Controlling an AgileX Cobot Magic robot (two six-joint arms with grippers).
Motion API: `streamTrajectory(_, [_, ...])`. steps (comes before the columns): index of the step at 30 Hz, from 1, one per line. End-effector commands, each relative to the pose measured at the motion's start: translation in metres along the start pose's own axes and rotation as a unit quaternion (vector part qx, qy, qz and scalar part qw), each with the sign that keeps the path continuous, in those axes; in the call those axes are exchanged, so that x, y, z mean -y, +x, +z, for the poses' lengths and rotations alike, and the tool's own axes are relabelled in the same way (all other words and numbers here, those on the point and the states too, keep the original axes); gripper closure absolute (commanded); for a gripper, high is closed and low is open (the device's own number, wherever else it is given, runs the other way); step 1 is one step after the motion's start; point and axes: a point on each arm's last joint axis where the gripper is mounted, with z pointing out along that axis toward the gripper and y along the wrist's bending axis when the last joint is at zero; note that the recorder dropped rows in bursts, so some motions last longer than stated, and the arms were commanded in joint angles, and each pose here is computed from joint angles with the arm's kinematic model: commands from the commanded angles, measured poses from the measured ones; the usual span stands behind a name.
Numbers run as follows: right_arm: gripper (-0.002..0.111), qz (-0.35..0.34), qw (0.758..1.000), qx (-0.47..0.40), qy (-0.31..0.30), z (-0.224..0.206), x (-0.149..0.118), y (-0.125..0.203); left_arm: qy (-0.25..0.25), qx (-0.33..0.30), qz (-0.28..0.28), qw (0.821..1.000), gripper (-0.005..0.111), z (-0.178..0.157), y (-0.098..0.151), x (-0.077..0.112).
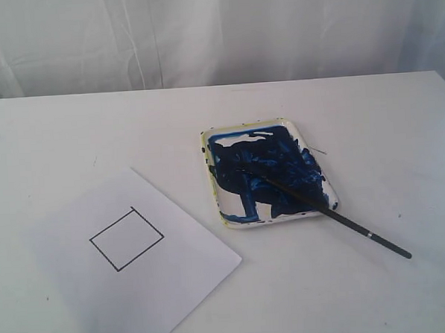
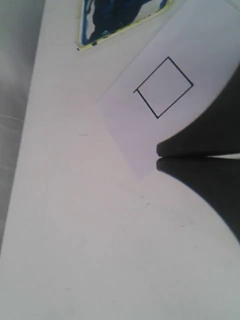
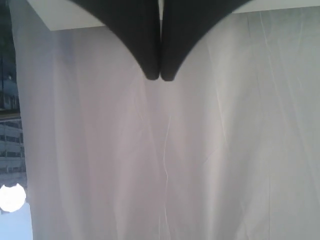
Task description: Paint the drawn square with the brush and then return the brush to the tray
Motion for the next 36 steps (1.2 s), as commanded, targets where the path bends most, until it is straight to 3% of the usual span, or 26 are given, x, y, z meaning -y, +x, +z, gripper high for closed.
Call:
streamTrajectory(1, [0.108, -0.006, 0.999, -0.034, 0.01, 0.018, -0.002, -0.013, -0.008, -0.078, 0.028, 0.997, 0.107, 0.011, -0.027, 0.006])
streamTrajectory(9, [0.108, -0.01, 0.997, -0.076, 0.017, 0.067, -0.005, -0.033, -0.008, -0.178, 0.108, 0.978, 0.104, 0.053, -0.071, 0.013])
streamTrajectory(13, [0.108, -0.047, 0.993, -0.105, 0.018, 0.093, -0.004, -0.03, 0.018, -0.224, 0.146, 0.963, 0.083, 0.079, -0.076, 0.016])
streamTrajectory(15, [0.108, -0.049, 0.991, -0.124, 0.021, 0.108, -0.003, -0.023, 0.026, -0.247, 0.142, 0.958, 0.071, 0.096, -0.077, 0.017])
streamTrajectory(19, [0.108, -0.051, 0.984, -0.167, 0.026, 0.136, 0.001, -0.004, 0.044, -0.29, 0.128, 0.948, 0.058, 0.126, -0.076, 0.02])
streamTrajectory(25, [0.108, -0.069, 0.96, -0.271, 0.033, 0.172, 0.006, 0.022, 0.091, -0.331, 0.193, 0.919, 0.054, 0.167, -0.073, 0.032])
streamTrajectory(32, [0.108, -0.108, 0.937, -0.333, 0.015, 0.208, 0.007, 0.048, 0.124, -0.34, 0.267, 0.893, 0.054, 0.211, -0.063, 0.03])
streamTrajectory(36, [0.108, -0.121, 0.916, -0.383, 0.006, 0.23, 0.007, 0.068, 0.177, -0.349, 0.346, 0.853, 0.054, 0.229, -0.052, 0.031])
